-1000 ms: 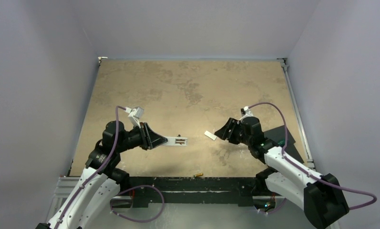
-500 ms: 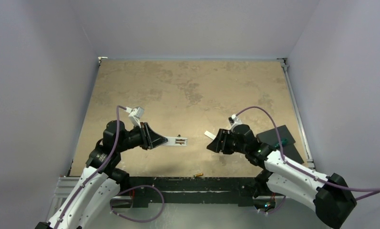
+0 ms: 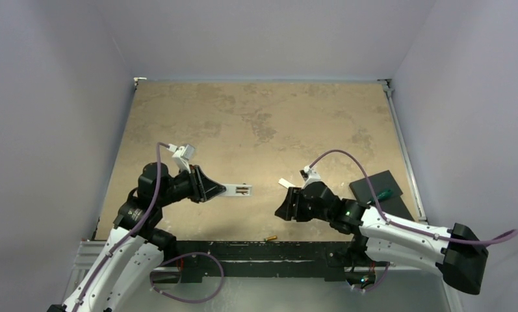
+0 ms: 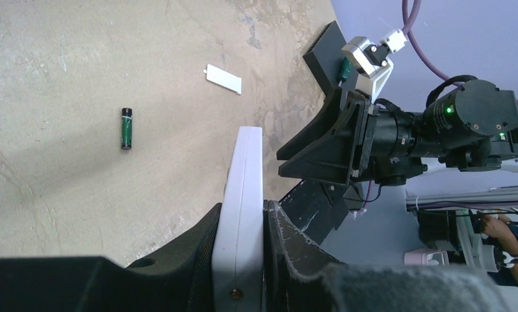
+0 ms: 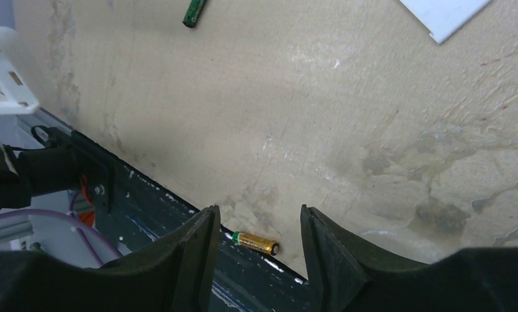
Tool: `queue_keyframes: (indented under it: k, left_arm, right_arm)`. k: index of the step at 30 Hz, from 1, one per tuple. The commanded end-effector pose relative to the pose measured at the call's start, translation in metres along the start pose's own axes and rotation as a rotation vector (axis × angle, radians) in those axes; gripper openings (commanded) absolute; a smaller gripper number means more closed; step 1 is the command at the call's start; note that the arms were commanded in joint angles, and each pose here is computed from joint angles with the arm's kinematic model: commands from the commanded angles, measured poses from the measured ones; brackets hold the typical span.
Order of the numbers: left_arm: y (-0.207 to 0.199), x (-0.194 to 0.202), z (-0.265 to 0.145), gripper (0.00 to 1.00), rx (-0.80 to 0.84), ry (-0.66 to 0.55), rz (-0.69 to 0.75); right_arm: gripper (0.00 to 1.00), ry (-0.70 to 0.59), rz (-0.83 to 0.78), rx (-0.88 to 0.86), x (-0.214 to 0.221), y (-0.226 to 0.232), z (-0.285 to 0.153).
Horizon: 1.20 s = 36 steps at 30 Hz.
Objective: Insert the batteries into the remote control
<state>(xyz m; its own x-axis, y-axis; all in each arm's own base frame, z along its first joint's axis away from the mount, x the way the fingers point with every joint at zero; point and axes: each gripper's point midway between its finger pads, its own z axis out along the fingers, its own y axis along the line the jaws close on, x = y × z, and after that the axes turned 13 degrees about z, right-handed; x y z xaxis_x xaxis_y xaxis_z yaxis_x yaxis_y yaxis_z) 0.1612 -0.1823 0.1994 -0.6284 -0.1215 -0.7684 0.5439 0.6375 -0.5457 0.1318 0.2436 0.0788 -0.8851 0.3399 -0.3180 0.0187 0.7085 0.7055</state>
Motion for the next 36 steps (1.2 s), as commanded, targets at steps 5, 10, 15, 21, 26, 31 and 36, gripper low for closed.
queue_keyframes:
  k: [5,10,15,21,26,31,36]
  left_arm:
    - [-0.011,-0.026,-0.01,0.0,-0.007,-0.058,0.085]
    - [-0.012,-0.037,-0.016,0.0,-0.032,-0.077,0.116]
    - [-0.01,-0.046,-0.018,0.0,-0.063,-0.094,0.147]
    - [-0.011,-0.052,-0.018,0.0,-0.06,-0.109,0.17]
    - [-0.01,-0.053,-0.015,0.0,-0.059,-0.101,0.183]
    - [-0.011,-0.056,-0.014,0.0,-0.05,-0.109,0.208]
    - [-0.014,-0.064,-0.014,0.0,-0.049,-0.119,0.24]
  right_arm:
    - [0.56,-0.036,0.005,0.034,0.013,0.015,-0.009]
    - [0.57,-0.015,-0.014,0.063,0.031,0.017,-0.008]
    - [0.58,-0.012,-0.028,0.109,0.047,0.015,-0.007]
    - [0.59,-0.023,-0.021,0.16,0.062,0.016,-0.01]
    - [0.59,-0.023,0.001,0.177,0.075,0.019,-0.008]
    - [0.59,-0.029,0.016,0.222,0.086,0.013,-0.001]
    - [0.59,-0.053,0.025,0.266,0.091,0.01,0.007]
